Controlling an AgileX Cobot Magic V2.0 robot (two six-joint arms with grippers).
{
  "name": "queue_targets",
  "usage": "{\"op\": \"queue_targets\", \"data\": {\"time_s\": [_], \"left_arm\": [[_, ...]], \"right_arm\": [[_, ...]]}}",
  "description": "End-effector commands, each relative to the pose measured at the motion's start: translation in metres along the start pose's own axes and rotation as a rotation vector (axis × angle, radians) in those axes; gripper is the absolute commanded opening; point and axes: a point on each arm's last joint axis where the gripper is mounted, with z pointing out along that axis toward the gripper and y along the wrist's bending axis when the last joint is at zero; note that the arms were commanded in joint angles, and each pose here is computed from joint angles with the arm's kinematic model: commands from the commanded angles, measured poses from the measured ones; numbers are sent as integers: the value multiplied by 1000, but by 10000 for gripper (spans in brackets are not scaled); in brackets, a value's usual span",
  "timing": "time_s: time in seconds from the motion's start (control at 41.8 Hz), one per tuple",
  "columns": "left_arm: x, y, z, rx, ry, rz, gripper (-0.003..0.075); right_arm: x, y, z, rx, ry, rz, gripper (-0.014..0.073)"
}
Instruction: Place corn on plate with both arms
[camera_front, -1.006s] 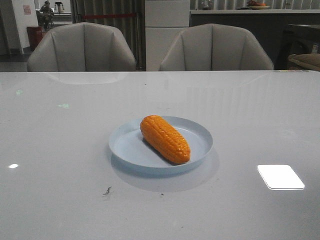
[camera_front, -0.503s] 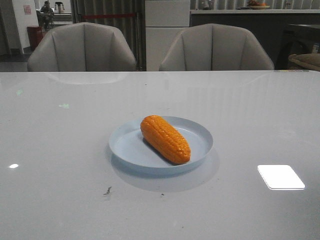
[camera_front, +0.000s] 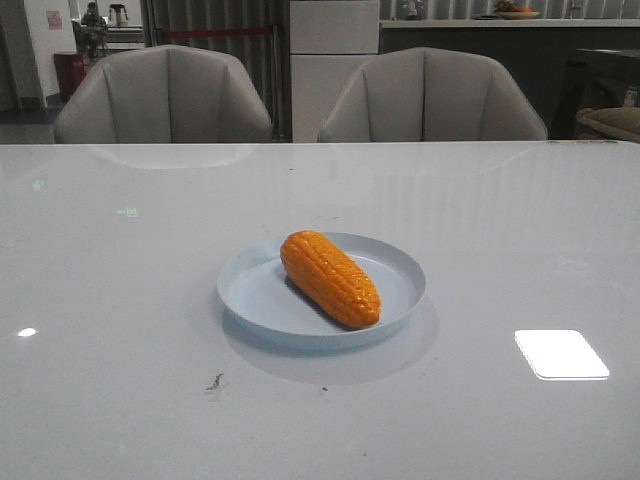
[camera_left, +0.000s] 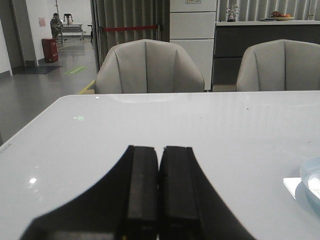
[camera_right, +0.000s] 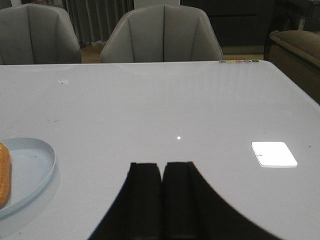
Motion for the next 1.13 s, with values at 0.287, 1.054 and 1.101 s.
{"op": "queue_targets", "data": {"time_s": [0.287,1.054,1.101], "left_arm": [[-5,0,2,0,-59,-21,90],[-5,0,2,0,-59,-21,90],[-5,0,2,0,-59,-21,90]], "right_arm": [[23,-1,-10,-26,-44,75,56],[17,-1,-10,-30,-99,76,56],[17,-1,-10,-30,-99,76,56]]}}
